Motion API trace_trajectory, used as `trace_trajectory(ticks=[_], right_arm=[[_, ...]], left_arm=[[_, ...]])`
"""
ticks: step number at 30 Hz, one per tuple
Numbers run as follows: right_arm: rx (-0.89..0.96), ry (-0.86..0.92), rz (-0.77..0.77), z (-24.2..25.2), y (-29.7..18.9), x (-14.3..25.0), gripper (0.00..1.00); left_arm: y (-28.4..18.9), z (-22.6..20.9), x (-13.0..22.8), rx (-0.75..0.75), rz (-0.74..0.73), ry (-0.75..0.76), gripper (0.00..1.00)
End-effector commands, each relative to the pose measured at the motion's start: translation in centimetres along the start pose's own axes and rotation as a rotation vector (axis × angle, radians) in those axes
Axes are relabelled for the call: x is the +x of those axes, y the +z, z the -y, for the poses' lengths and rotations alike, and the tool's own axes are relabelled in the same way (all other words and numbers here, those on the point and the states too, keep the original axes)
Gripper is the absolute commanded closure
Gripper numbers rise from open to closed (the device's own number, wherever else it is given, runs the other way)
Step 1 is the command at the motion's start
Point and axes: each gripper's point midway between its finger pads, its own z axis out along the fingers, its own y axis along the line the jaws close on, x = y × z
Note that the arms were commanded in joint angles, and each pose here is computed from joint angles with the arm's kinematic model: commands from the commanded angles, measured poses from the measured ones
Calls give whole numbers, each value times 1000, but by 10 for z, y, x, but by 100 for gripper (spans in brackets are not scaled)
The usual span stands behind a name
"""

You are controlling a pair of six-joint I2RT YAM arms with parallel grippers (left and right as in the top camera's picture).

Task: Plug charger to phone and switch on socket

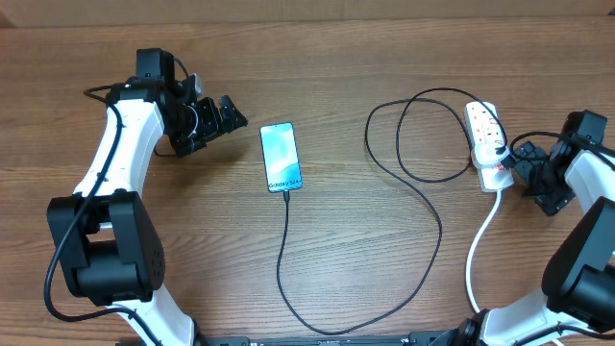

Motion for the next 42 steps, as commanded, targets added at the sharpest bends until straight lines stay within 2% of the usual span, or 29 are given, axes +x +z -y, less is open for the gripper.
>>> trace_trajectory(ticks=[1,23,29,39,42], right_arm=[[4,-27,-52,-3,5,23,3],[40,10,-120,8,12,47,3],[37,7,-112,9,11,43,2],[-18,61,22,2,-56,-14,2],[-30,64,48,1,-62,-21,2]], left_arm=[[-3,5,-2,-1,13,25,0],[-3,5,-2,-1,13,25,0],[-3,5,-2,-1,13,25,0],[-3,5,-2,-1,13,25,1],[-3,5,-2,-1,13,25,0]])
